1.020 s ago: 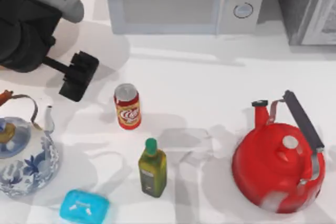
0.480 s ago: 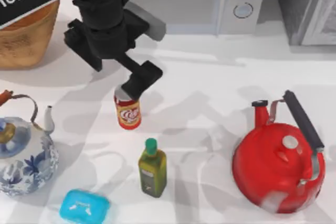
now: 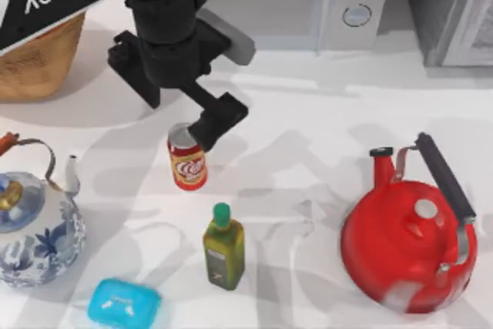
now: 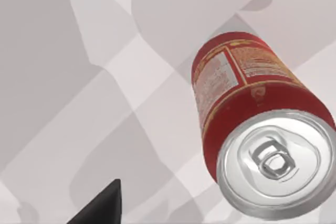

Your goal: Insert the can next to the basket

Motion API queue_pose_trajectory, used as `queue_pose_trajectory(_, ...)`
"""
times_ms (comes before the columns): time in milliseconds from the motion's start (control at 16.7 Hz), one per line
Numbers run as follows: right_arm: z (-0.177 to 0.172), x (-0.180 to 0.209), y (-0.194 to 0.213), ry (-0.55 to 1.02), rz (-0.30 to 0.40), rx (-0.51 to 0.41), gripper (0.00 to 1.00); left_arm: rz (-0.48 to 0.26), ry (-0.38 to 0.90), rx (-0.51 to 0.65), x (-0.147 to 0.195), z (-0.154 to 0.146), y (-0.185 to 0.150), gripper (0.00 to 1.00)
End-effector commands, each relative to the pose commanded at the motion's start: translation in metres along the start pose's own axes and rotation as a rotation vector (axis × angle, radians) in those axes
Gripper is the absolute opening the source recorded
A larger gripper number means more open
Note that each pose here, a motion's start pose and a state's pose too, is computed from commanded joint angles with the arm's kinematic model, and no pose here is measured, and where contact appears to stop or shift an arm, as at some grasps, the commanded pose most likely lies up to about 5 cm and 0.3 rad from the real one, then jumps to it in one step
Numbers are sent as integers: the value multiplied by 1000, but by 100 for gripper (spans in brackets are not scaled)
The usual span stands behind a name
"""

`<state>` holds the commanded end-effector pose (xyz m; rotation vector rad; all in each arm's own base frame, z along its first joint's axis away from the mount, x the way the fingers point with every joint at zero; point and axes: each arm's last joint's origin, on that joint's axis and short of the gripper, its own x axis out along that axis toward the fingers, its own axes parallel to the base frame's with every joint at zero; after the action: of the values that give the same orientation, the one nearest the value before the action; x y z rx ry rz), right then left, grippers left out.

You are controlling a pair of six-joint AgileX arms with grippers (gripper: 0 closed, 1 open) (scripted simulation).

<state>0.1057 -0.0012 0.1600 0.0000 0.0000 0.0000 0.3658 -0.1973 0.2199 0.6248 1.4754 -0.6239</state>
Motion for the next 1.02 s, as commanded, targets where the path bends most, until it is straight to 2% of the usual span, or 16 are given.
queue_pose_trajectory(120,0,0,0,0,0,0,100,-1,2,5,5,1,-1,100)
queue_pose_trajectory(480,0,0,0,0,0,0,100,0,-1,6,56,1,-2,100)
queue_pose_trajectory(780,0,0,0,0,0,0,100,-1,2,6,60,1,-2,100)
queue_pose_trajectory(1020,0,0,0,0,0,0,100,-1,2,6,60,1,-2,70)
